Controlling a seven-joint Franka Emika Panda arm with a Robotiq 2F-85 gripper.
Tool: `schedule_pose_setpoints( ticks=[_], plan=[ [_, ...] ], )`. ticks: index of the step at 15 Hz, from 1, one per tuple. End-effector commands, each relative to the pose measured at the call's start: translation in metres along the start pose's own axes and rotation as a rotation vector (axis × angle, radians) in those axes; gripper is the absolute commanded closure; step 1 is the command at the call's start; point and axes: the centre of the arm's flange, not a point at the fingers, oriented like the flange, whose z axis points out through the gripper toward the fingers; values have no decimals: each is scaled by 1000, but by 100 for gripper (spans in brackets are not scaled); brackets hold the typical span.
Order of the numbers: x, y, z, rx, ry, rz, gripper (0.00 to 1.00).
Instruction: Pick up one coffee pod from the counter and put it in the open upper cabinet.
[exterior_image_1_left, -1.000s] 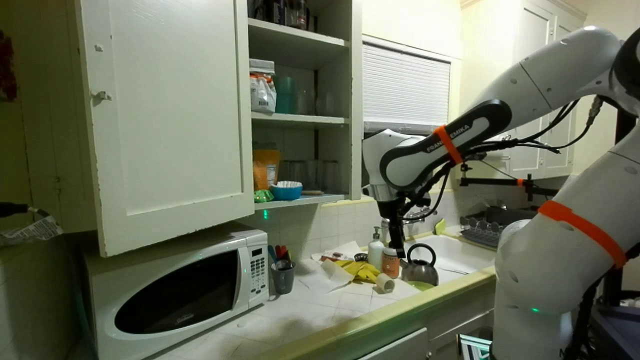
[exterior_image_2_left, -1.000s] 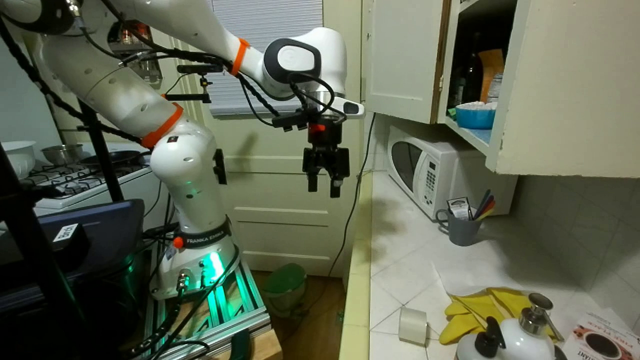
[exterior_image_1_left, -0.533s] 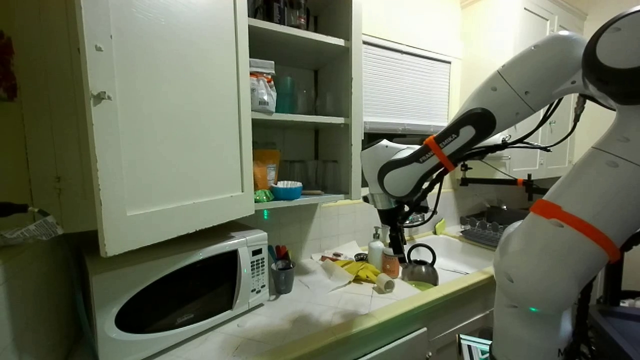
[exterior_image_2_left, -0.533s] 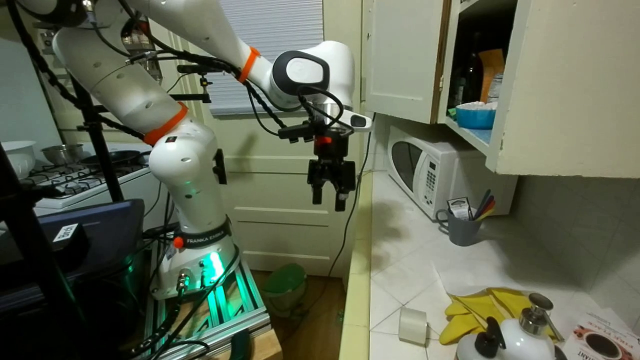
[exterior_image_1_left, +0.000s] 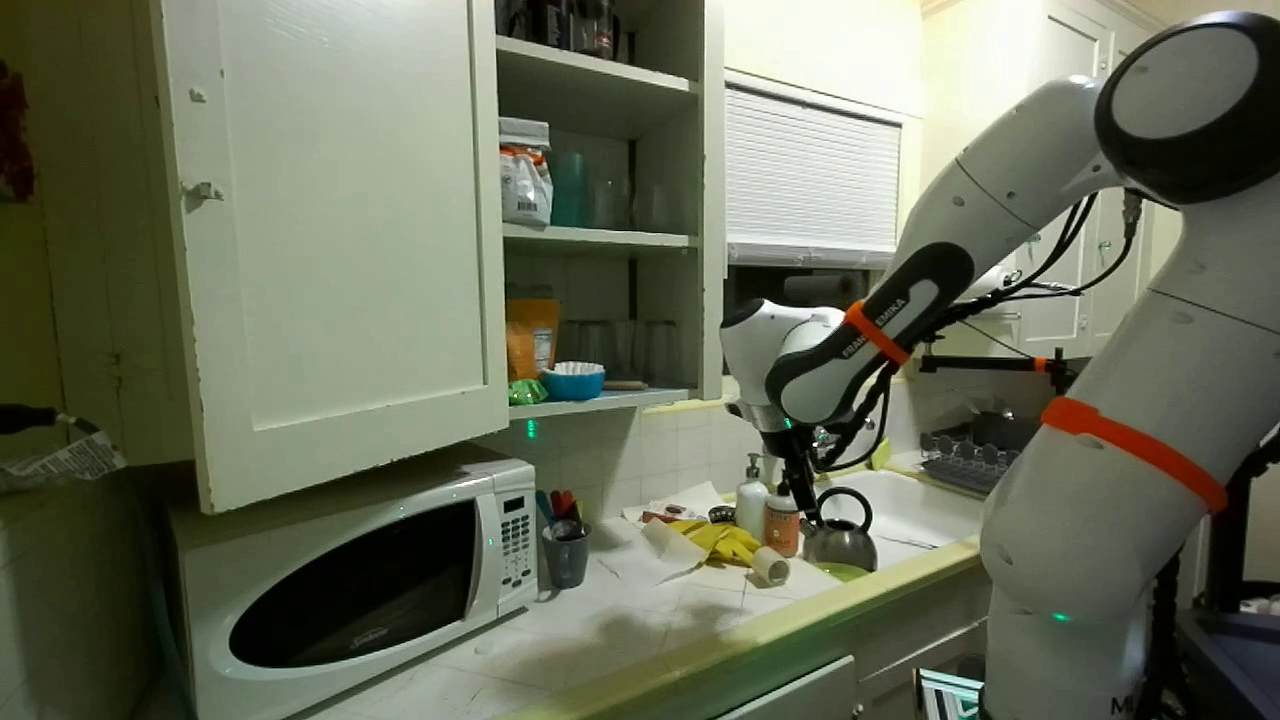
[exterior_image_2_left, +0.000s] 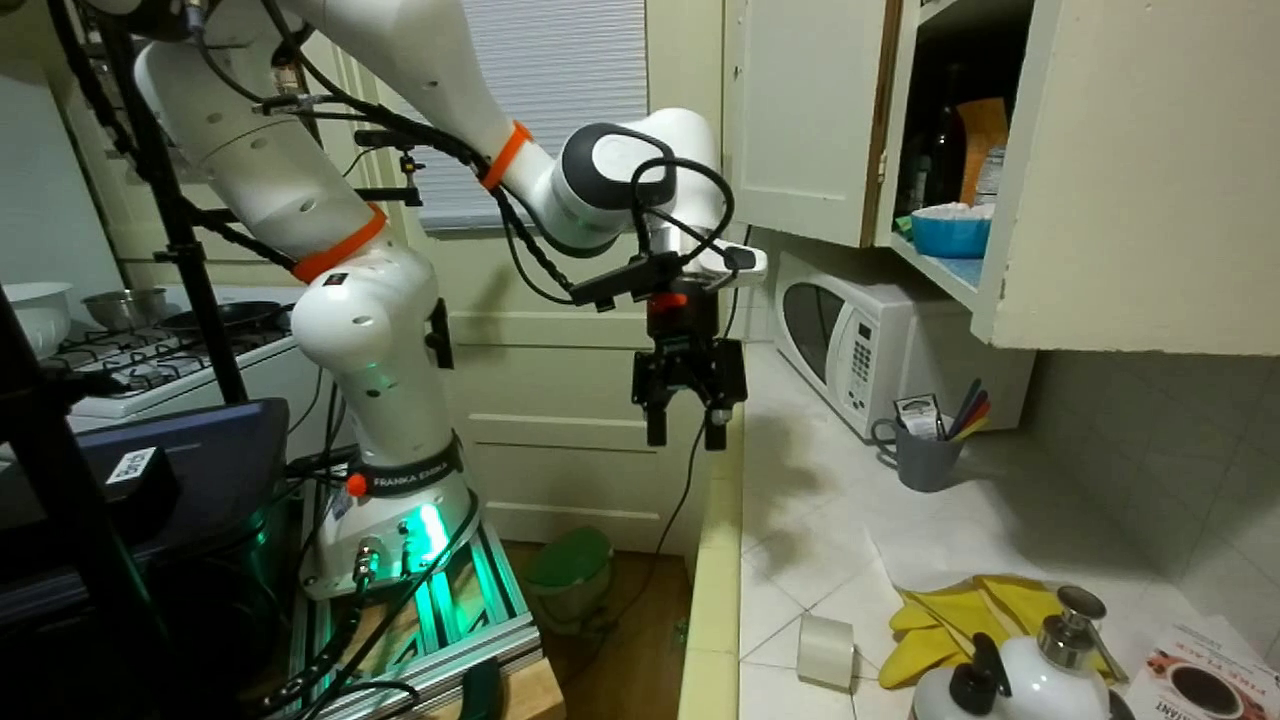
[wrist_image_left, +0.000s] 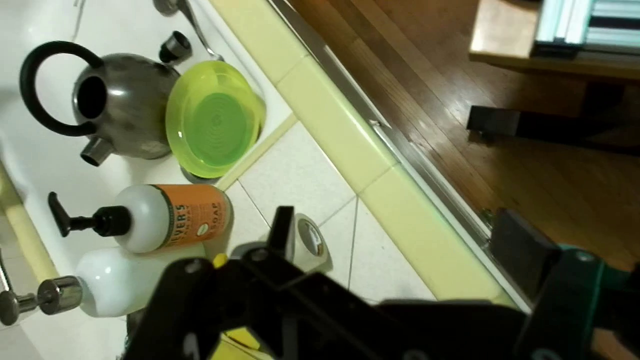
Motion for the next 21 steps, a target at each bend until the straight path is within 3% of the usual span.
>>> schedule_pose_setpoints(
  ticks=[1, 3, 4, 5, 9, 10, 11, 15, 19, 20, 21],
  plan=[
    [4, 22, 37, -82, -78, -147, 0],
    [3, 29, 53, -99, -109, -215, 0],
    [7, 35, 55, -72, -120, -169, 0],
    [-3, 19, 39, -69, -106, -158, 0],
    [1, 29, 49, -61, -131, -155, 0],
    [1, 25, 53, -126, -91, -176, 0],
    [5, 23, 63, -133, -41, -222, 0],
    [5, 19, 91, -40, 216, -275, 0],
    [-27, 40, 127, 30, 427, -316, 0],
    [-28, 45, 137, 34, 464, -340, 0],
    [-24, 48, 139, 89, 379, -310, 0]
  ],
)
